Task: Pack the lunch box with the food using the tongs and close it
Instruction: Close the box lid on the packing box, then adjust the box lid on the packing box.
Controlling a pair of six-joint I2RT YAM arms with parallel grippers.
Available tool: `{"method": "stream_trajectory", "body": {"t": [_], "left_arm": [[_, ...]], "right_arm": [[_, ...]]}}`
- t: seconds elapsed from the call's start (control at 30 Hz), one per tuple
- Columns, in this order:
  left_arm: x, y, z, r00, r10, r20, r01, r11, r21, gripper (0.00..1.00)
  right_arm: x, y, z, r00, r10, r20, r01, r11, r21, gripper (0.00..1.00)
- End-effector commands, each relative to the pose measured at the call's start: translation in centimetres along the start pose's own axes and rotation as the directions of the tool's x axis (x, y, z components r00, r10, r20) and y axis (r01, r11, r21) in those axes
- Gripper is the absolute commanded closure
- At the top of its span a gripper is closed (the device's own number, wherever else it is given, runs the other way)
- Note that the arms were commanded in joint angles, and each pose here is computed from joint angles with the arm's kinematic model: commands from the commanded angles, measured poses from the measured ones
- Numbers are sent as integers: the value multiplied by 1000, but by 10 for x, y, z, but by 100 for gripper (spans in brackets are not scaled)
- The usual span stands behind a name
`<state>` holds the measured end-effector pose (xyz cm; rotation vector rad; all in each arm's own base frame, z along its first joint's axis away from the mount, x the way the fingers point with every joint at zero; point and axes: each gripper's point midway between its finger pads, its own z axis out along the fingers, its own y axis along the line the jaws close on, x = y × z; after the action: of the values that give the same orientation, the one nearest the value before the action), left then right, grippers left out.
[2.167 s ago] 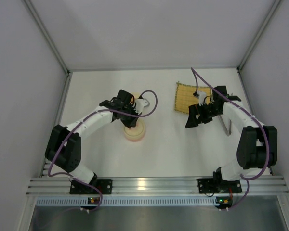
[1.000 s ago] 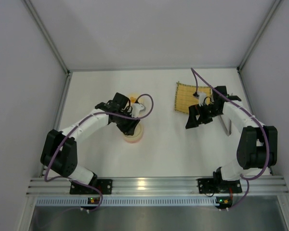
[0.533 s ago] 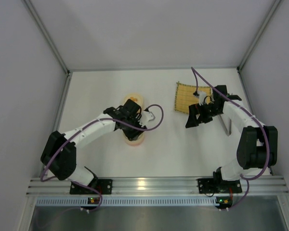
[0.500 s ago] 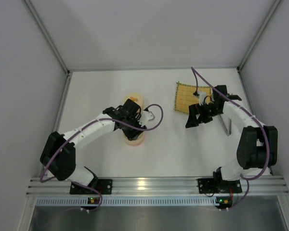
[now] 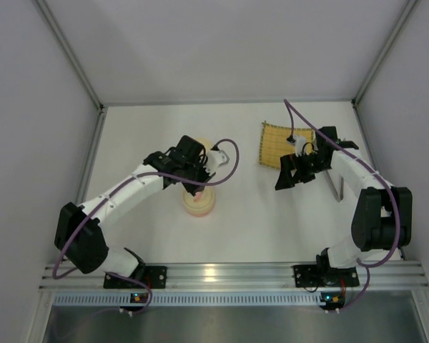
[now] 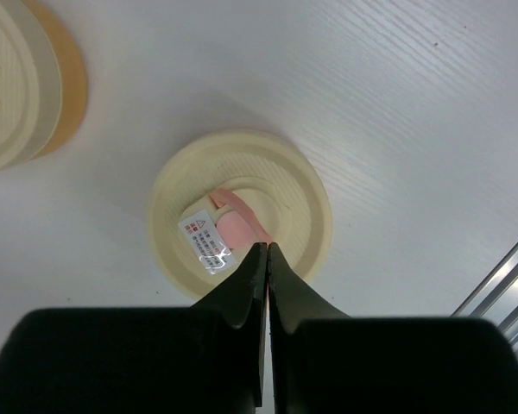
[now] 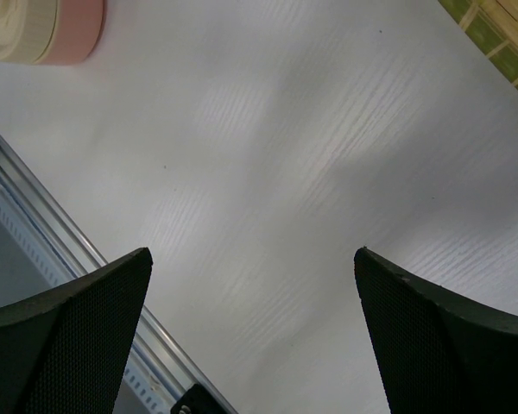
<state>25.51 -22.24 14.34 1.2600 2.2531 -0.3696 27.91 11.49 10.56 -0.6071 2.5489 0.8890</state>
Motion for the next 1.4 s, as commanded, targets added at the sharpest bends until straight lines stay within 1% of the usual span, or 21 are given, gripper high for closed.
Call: {"method": "stream_trajectory", "body": {"t": [0.0,0.1,0.27,0.57,0.7,0.8,0.87,0.9,0.93,1.0,1.03,1.07,1.1,1.13,1.17,1.2,1.23,1.27,1.37], "left_arm": [[-2,0,5,998,-62,-13,63,998,29,96],[2,9,14,994,-108,-26,109,993,38,99],[11,12,26,987,-147,-60,151,987,58,99],[31,-6,47,978,-180,-102,194,969,153,100],[40,-8,54,976,-182,-122,200,968,154,100],[45,-3,55,973,-190,-132,205,971,119,99],[31,5,48,970,-218,-107,229,969,93,98],[23,4,39,967,-237,-97,246,964,96,95],[-4,12,26,972,-231,-28,233,969,86,93],[-34,22,5,972,-228,63,224,972,70,87],[-46,31,-4,967,-235,97,230,972,57,86],[-75,43,-23,960,-223,170,220,975,39,86],[-86,50,-30,955,-226,190,224,974,31,86],[-84,64,-26,951,-262,163,262,965,21,87],[-105,78,-40,941,-261,215,265,964,11,88],[-109,85,-41,936,-274,223,277,961,18,89],[-107,100,-33,930,-301,212,304,953,19,90],[-113,110,-36,925,-300,233,309,951,0,90],[-113,137,-19,910,-322,263,338,941,-16,93]], "right_arm": [[-13,3,-8,999,-36,36,36,999,-15,1],[-11,2,-9,999,-42,30,42,999,-9,1],[-8,0,-8,999,-38,23,38,999,-8,1],[-8,-1,-6,999,-33,21,33,999,-9,1],[-8,-1,-5,999,-29,19,29,1000,-11,1],[-8,-1,-5,999,-28,20,28,1000,-13,1],[-8,-2,-5,999,-27,17,27,1000,-12,1],[-7,-2,-5,999,-28,18,28,1000,-12,1],[-6,-2,-4,1000,-27,15,28,1000,-13,1],[-7,-2,-3,1000,-22,16,22,1000,-14,1],[-7,-2,-2,1000,-22,17,22,1000,-19,1],[-8,-2,-2,1000,-21,18,21,1000,-21,1],[-8,-2,-1,1000,-16,17,17,1000,-23,1],[-9,-1,-1,1000,-17,21,17,999,-27,1],[-8,-2,-1,1000,-14,20,15,1000,-27,1],[-9,-1,-1,1000,-17,21,18,999,-27,1],[-9,-2,-1,1000,-16,23,16,1000,-25,1],[-9,-2,-1,1000,-17,24,17,1000,-26,1],[-7,-3,1,1000,-13,22,14,1000,-24,1]]}}
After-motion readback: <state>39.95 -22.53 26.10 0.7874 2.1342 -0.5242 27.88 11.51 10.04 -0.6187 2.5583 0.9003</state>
